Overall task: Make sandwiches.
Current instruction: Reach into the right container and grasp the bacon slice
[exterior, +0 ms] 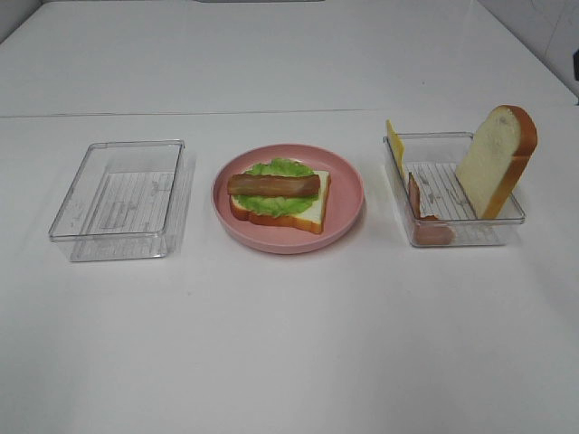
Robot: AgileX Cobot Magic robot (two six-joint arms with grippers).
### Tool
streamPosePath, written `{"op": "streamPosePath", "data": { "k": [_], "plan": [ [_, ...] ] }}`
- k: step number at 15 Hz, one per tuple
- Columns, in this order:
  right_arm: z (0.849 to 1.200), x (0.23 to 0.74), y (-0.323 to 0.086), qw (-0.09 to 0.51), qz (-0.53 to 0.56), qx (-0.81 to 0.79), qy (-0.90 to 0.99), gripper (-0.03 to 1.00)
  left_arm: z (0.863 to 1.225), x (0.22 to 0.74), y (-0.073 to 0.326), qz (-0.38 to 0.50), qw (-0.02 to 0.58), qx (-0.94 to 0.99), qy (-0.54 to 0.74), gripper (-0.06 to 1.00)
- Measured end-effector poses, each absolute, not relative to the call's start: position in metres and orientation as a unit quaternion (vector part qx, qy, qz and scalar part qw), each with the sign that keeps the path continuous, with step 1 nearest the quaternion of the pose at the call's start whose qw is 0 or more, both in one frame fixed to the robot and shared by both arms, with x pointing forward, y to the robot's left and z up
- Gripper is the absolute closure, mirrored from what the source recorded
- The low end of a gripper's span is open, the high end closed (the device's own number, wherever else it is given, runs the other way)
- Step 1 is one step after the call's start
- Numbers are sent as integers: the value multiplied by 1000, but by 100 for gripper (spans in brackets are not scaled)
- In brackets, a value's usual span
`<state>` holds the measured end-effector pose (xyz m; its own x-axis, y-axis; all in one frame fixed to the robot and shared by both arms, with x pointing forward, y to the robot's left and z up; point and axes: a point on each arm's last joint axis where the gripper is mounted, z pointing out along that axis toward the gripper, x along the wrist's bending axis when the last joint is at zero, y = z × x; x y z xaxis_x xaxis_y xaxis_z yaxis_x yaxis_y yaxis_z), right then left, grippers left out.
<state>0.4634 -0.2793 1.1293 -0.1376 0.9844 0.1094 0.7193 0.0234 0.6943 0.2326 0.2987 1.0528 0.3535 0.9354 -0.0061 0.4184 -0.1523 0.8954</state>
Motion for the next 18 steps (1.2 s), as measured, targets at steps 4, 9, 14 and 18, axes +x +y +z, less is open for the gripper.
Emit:
{"op": "streamPosePath", "data": {
  "k": [4, 9, 14, 18],
  "plan": [
    [1123, 524, -273, 128, 262, 630, 720, 21, 1053, 233, 299, 297, 435, 698, 485, 12],
    [1099, 568, -229, 86, 222, 585, 776, 21, 1053, 232, 299, 298, 435, 698, 484, 12],
    [1050, 609, -202, 30, 170, 592, 787, 21, 1053, 232, 299, 298, 435, 698, 484, 12],
    [1015, 631, -197, -5, 140, 611, 779, 21, 1053, 233, 299, 298, 435, 698, 484, 12]
  ]
}}
